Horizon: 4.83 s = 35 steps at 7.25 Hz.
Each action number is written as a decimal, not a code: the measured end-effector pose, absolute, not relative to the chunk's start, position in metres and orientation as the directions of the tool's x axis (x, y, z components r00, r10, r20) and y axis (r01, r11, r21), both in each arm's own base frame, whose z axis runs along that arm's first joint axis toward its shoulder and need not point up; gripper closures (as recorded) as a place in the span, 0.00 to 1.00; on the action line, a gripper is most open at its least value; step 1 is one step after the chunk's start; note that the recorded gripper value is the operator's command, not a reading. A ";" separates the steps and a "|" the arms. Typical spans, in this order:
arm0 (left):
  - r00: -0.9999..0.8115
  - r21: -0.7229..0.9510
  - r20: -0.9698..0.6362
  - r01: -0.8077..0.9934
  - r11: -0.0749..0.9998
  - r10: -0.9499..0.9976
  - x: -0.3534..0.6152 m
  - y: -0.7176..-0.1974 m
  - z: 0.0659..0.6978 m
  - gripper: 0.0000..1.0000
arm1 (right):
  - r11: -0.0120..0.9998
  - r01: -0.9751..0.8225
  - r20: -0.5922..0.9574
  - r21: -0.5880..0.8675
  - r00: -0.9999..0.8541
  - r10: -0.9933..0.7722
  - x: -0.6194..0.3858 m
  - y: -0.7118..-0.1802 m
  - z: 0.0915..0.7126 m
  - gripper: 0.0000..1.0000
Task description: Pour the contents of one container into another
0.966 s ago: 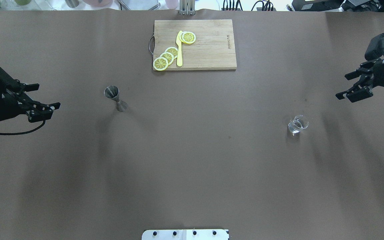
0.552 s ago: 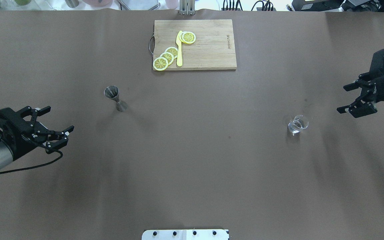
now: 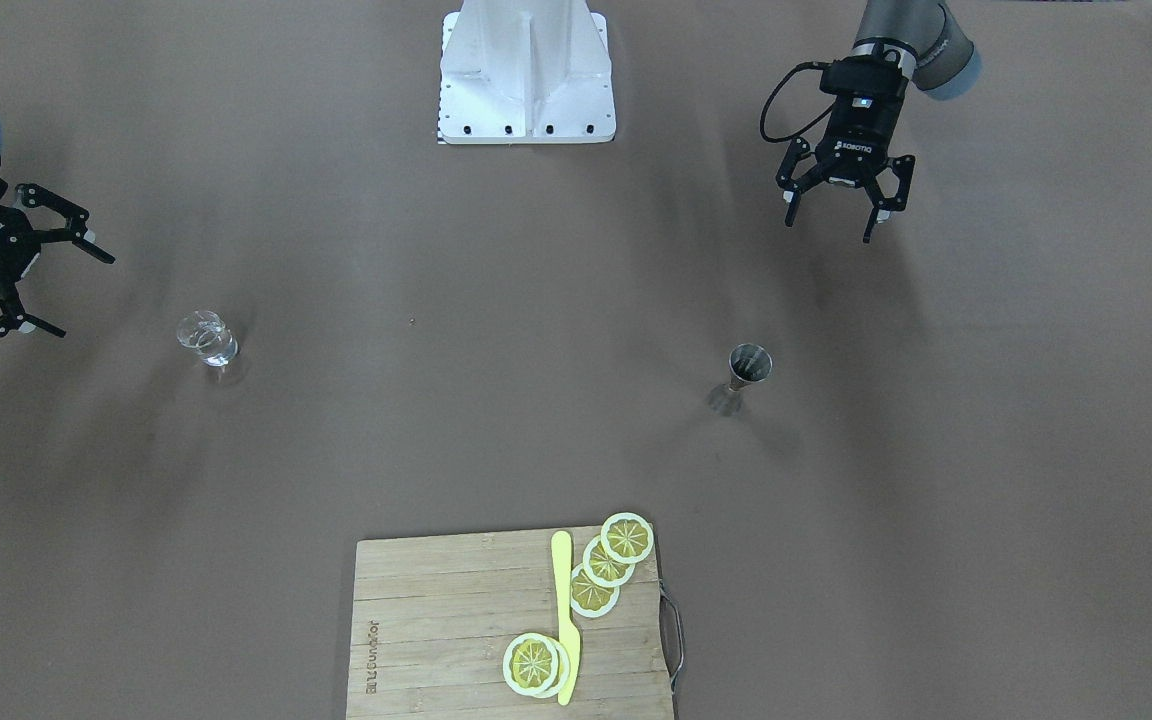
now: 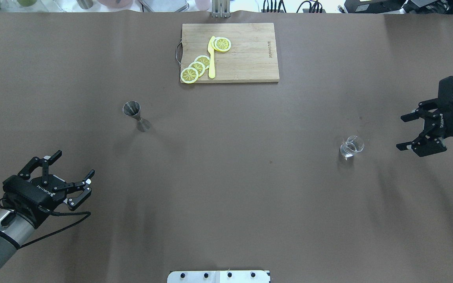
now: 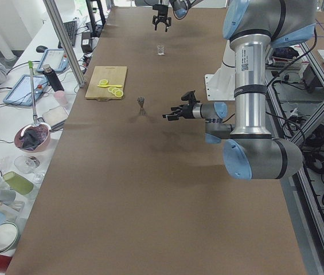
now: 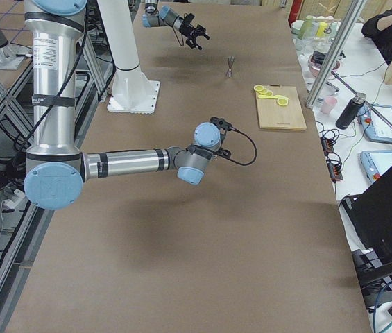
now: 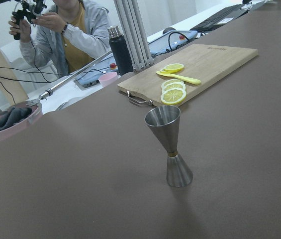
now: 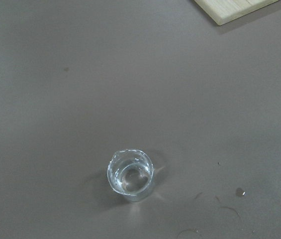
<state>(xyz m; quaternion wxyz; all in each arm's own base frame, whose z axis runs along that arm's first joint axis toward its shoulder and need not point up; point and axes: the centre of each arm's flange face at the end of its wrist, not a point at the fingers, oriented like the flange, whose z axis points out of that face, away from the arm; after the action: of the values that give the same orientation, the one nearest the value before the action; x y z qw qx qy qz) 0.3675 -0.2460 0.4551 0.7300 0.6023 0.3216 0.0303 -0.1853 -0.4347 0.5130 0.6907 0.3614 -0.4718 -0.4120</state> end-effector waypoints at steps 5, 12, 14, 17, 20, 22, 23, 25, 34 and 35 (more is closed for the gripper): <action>0.830 0.866 -0.498 0.460 0.194 0.253 0.433 -0.227 0.425 0.01 | 0.219 0.267 0.179 0.938 0.168 -0.969 -0.185 -0.443 0.527 0.00; 0.759 0.748 -0.651 0.636 0.188 0.022 0.493 -0.286 0.429 0.01 | 0.041 0.298 0.023 0.954 0.062 -0.998 -0.237 -0.481 0.539 0.00; 0.762 0.745 -0.646 0.640 0.190 -0.035 0.505 -0.306 0.426 0.01 | 0.011 0.284 0.002 0.959 0.030 -1.000 -0.253 -0.476 0.536 0.00; 0.760 0.734 -0.649 0.640 0.226 -0.045 0.529 -0.317 0.415 0.01 | -0.013 0.263 -0.016 0.965 0.010 -1.000 -0.266 -0.476 0.542 0.01; 0.766 0.731 -0.641 0.630 0.264 -0.052 0.554 -0.334 0.413 0.01 | -0.006 0.233 -0.004 0.973 -0.007 -1.000 -0.283 -0.475 0.547 0.01; 0.766 0.729 -0.638 0.635 0.254 -0.083 0.560 -0.363 0.410 0.02 | -0.007 0.218 -0.002 0.976 -0.023 -1.000 -0.294 -0.471 0.548 0.02; 0.764 0.728 -0.638 0.638 0.250 -0.093 0.562 -0.373 0.407 0.03 | -0.010 0.214 -0.003 0.977 -0.031 -1.000 -0.298 -0.469 0.548 0.03; 0.760 0.726 -0.640 0.646 0.234 -0.112 0.561 -0.390 0.402 0.14 | -0.012 0.214 -0.002 0.977 -0.044 -0.999 -0.305 -0.465 0.549 0.05; 0.788 0.747 -0.609 0.608 0.268 -0.092 0.557 -0.399 0.389 1.00 | -0.007 0.226 0.008 0.974 -0.062 -0.998 -0.320 -0.460 0.556 0.21; 0.810 0.771 -0.583 0.578 0.267 -0.070 0.551 -0.399 0.374 1.00 | -0.007 0.226 0.008 0.974 -0.063 -0.998 -0.321 -0.461 0.556 0.27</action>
<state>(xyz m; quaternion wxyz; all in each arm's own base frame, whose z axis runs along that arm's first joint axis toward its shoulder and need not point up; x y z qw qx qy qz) 0.5505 -0.3989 0.3741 0.7637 0.5671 0.2240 -0.2121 -0.3208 -0.4611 0.5556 0.5376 0.4236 -0.4557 -0.5690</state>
